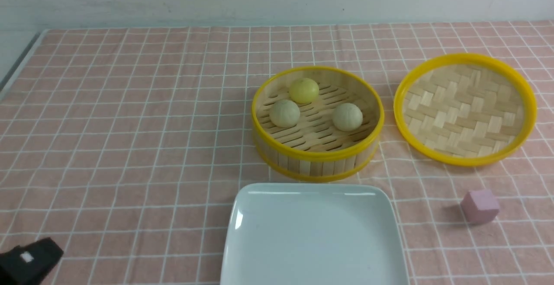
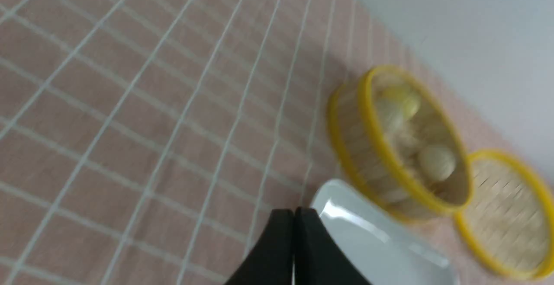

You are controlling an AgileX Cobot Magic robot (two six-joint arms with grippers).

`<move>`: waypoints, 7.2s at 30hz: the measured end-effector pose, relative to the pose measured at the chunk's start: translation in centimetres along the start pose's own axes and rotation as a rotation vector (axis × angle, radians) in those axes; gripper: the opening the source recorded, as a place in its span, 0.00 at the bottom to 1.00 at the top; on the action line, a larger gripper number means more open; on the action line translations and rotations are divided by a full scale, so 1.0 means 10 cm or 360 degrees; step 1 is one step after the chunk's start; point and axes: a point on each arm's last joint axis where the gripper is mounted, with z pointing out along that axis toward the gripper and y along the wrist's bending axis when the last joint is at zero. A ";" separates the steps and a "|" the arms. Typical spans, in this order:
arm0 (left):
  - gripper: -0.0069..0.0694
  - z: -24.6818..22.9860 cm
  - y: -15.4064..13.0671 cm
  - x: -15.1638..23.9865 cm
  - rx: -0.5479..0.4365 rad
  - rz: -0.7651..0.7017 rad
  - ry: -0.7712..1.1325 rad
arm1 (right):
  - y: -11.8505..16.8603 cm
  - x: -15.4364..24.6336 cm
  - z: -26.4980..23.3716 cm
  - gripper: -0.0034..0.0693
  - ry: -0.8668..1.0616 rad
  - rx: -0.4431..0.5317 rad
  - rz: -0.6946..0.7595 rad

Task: Put the steamed buns into the plate on the pink tablecloth.
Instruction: 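Reach toward a bun in the bamboo steamer with the right gripper, then move the steamed bun from the bamboo steamer onto the white plate with the right gripper, then reach into the bamboo steamer and grasp a bun with the left gripper, then carry the bun from the bamboo steamer to the plate with the left gripper, then reach into the bamboo steamer and grasp a bun with the left gripper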

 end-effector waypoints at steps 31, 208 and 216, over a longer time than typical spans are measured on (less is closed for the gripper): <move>0.13 0.67 -0.04 -0.25 -0.0303 0.0086 0.0620 | 0.28 -0.76 3.28 0.52 0.0836 -0.0137 -0.0623; 0.57 4.15 -2.38 -0.16 -0.0134 0.0773 0.0624 | 0.02 -0.39 0.21 0.15 0.0627 0.0202 -0.0662; 0.29 4.35 -2.26 -0.01 -0.0141 0.0775 0.0619 | 0.04 -0.38 0.21 0.17 0.0615 0.0167 -0.0621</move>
